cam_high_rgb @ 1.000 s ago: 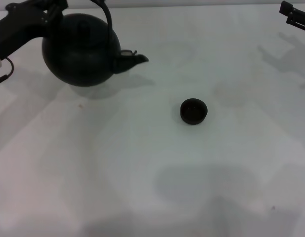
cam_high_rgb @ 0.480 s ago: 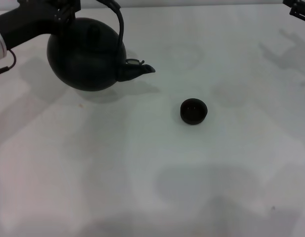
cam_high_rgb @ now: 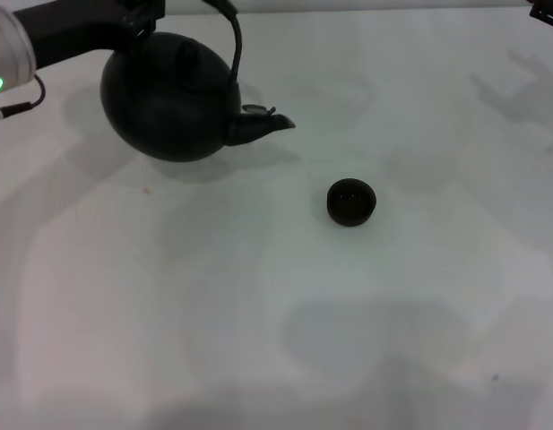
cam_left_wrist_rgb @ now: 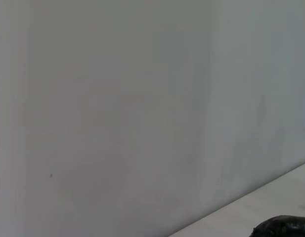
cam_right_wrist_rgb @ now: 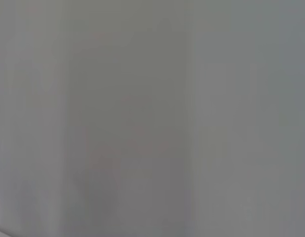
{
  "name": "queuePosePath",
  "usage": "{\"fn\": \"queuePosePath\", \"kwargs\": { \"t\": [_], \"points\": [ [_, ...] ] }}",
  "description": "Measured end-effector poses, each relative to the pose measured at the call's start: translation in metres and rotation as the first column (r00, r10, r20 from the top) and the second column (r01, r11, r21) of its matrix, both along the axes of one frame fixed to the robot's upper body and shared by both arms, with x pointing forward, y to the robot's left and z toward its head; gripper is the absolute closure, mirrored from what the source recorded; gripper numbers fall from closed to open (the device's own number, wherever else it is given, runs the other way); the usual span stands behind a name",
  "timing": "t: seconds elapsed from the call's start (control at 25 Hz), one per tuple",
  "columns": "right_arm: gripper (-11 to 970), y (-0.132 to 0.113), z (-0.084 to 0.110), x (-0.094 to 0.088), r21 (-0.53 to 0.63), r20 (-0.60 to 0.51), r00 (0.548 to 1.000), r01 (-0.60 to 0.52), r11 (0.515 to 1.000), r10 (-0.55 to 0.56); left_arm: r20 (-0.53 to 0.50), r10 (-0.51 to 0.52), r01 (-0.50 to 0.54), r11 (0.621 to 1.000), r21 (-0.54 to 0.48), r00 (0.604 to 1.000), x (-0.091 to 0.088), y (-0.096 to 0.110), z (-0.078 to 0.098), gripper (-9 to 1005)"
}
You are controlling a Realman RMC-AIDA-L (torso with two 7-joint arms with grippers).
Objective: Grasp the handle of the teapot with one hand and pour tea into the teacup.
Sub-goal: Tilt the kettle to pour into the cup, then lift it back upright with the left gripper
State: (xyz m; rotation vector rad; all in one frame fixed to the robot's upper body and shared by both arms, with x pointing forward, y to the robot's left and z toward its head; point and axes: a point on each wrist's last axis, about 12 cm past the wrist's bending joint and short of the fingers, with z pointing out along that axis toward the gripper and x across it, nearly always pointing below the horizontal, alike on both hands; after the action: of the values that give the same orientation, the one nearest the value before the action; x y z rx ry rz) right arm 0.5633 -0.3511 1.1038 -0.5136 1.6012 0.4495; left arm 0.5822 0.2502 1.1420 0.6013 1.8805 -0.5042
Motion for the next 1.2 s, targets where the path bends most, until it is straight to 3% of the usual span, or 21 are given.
{"fn": "queuePosePath", "kwargs": {
  "t": [0.52, 1.2],
  "points": [
    [115, 0.001, 0.006, 0.003, 0.021, 0.023, 1.000, -0.003, 1.000, 0.003, -0.029, -0.050, 0.054, 0.988, 0.142, 0.998, 0.019, -0.034, 0.016, 827],
    [115, -0.001, 0.010, 0.005, 0.052, 0.039, 0.999, 0.020, 0.998, -0.022, -0.025, -0.150, 0.151, 0.940, 0.307, 0.988, 0.019, -0.067, 0.028, 830]
  ]
}}
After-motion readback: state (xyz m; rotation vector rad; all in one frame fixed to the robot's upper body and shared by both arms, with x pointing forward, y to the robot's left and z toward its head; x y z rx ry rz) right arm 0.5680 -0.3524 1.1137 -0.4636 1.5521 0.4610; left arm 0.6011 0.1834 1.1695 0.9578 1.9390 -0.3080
